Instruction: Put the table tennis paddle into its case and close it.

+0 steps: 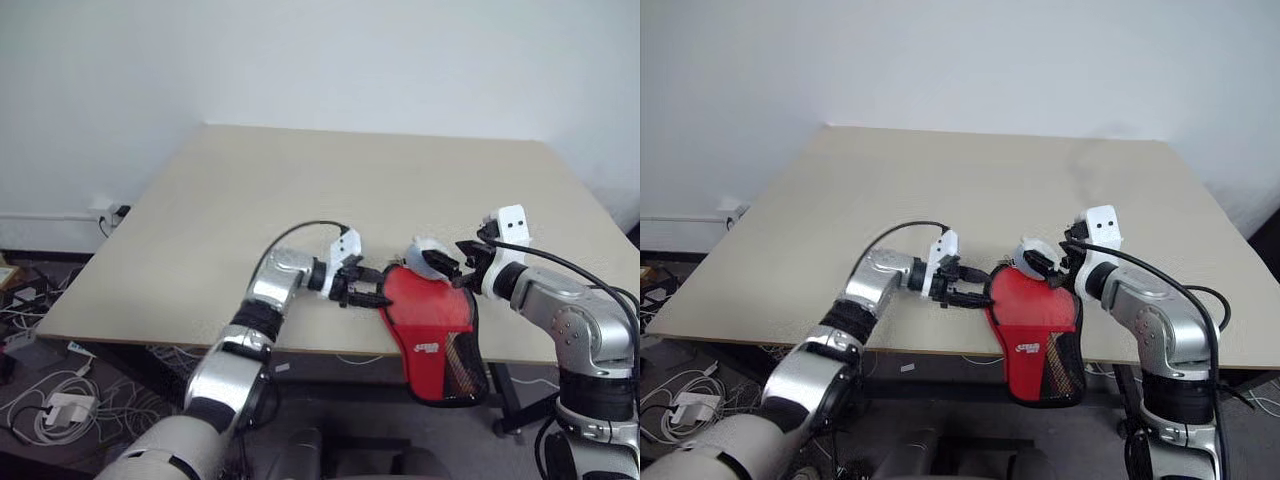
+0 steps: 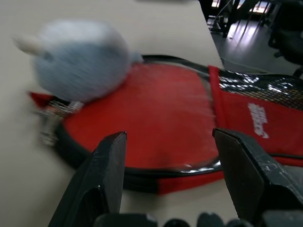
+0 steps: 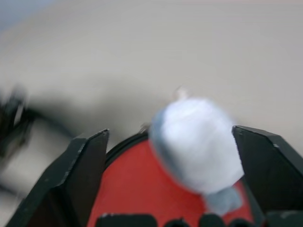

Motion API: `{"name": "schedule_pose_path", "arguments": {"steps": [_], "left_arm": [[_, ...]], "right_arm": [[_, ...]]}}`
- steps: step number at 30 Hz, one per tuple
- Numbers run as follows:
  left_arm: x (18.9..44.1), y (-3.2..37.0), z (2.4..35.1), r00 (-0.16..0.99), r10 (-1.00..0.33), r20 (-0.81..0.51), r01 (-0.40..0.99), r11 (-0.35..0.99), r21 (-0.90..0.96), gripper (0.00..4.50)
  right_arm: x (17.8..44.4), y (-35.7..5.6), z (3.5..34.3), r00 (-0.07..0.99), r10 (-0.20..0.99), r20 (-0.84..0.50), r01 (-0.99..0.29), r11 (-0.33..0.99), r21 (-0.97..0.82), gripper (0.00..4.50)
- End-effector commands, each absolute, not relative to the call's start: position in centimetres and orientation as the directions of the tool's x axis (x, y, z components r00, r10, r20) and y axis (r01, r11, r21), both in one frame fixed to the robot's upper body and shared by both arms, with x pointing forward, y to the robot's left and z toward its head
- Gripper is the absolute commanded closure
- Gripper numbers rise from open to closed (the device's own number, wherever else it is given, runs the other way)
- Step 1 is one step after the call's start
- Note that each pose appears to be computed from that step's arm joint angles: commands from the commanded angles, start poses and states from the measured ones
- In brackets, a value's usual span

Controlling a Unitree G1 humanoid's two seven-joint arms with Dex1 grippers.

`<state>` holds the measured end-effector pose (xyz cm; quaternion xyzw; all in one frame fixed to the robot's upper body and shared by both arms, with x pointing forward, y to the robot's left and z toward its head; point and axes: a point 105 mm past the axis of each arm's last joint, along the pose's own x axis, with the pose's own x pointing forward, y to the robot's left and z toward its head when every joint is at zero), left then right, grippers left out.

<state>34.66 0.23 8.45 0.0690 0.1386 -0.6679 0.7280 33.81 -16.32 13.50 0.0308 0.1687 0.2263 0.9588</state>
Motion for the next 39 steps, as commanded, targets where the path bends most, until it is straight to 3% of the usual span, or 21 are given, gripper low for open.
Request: {"name": "schedule_pose_path", "arguments": {"steps": [1, 7, 13, 19, 26, 35, 39], "left_arm": [[35.3, -2.5, 11.5, 0.160, -0.962, -0.223, 0.986, 0.167, -0.013, 1.44], [34.7, -5.3, 10.7, 0.197, -0.950, -0.240, 0.978, 0.207, -0.017, 1.44], [32.6, -4.8, 6.7, 0.142, -0.904, -0.404, 0.987, 0.159, -0.008, 1.44], [32.7, -3.8, 4.8, 0.193, -0.860, -0.472, 0.977, 0.211, 0.015, 1.44], [33.6, -4.2, 5.3, 0.256, -0.852, -0.456, 0.960, 0.278, 0.021, 1.44], [33.5, -4.0, 4.6, 0.269, -0.838, -0.475, 0.957, 0.290, 0.029, 1.44], [33.5, -4.1, 4.6, 0.272, -0.836, -0.477, 0.954, 0.299, 0.019, 1.44]], "right_arm": [[35.2, -16.9, 14.1, 0.872, 0.392, -0.295, -0.381, 0.920, 0.096, 0.02], [36.8, -17.1, 13.3, 0.886, 0.335, -0.321, -0.318, 0.942, 0.105, 0.02], [37.1, -15.6, 12.4, 0.853, 0.380, -0.356, -0.348, 0.925, 0.154, 0.02], [37.6, -14.7, 11.1, 0.829, 0.392, -0.400, -0.342, 0.920, 0.192, 0.02], [38.1, -14.3, 9.6, 0.814, 0.377, -0.443, -0.326, 0.926, 0.189, 0.02], [39.2, -14.7, 11.6, 0.872, 0.344, -0.348, -0.307, 0.939, 0.158, 2.88], [40.4, -15.3, 12.7, 0.916, 0.279, -0.287, -0.236, 0.956, 0.175, 3.82]]}}
